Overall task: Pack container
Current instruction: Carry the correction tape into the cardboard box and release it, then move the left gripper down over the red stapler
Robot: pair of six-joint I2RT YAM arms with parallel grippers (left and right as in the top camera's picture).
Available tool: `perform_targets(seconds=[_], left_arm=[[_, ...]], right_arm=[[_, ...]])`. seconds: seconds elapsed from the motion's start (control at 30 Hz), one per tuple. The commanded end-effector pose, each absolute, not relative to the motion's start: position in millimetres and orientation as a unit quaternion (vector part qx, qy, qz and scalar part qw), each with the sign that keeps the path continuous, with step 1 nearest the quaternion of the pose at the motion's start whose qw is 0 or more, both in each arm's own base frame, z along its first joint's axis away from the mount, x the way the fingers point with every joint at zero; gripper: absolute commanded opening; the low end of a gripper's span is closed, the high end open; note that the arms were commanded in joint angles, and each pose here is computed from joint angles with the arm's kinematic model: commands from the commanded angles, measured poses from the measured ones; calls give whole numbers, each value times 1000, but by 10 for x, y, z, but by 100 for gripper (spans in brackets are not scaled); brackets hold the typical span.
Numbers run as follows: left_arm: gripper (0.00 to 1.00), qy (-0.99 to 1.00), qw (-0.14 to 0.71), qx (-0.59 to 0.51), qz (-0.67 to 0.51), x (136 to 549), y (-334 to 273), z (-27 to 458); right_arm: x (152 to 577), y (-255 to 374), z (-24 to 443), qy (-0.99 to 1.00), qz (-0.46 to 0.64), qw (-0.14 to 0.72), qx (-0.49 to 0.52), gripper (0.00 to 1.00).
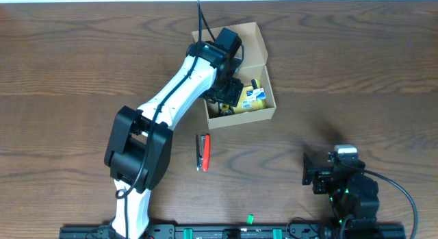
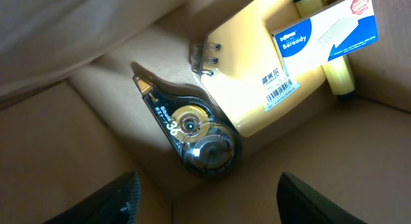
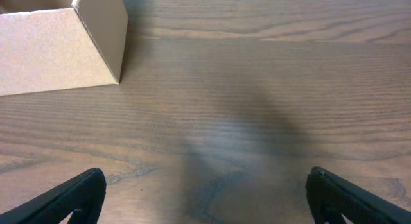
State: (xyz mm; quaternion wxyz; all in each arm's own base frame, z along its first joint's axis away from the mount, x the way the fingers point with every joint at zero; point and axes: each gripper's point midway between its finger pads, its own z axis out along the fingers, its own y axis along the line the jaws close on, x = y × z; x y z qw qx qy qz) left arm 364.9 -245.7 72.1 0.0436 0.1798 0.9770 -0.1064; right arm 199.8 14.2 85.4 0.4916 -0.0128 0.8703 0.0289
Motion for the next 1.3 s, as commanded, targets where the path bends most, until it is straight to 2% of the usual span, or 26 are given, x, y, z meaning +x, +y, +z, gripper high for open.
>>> perform_targets(seconds=[0.0,0.2,0.4,0.5,0.6,0.63,0.7,0.9,1.13,1.27], left_arm=[[69,978,46,176,-103,3705,-2453,717],[69,976,91,176,-94,3870,-2452,946],[75,963,190,170,-86,4160,-2456,1609],[85,950,245,161,-108,4166,-2460,2142],[95,950,255,131,-125,4008,-2369,2439],[96,952,248,122,-130,3927,-2325,2496],[98,958,228,109,-133,3801,-2252,2515],[96,965,207,90,-131,3613,-2135,2436],[96,956,258,79,-112,3279,-1791,2498],[95,951,274,58,-129,3026,-1664,2353]], right_arm=[[1985,139,832,872,25,489,-20,99],[1985,139,832,872,25,489,-20,99],[1985,139,832,872,25,489,-20,99],[1985,139,832,872,25,489,-20,99],[1985,139,832,872,25,489,-20,99],[1985,139,832,872,25,489,-20,99],[1985,139,832,872,25,489,-20,99],[1985,139,832,872,25,489,-20,99],[1985,139,832,872,25,489,-20,99],[1985,139,832,872,25,489,-20,99]])
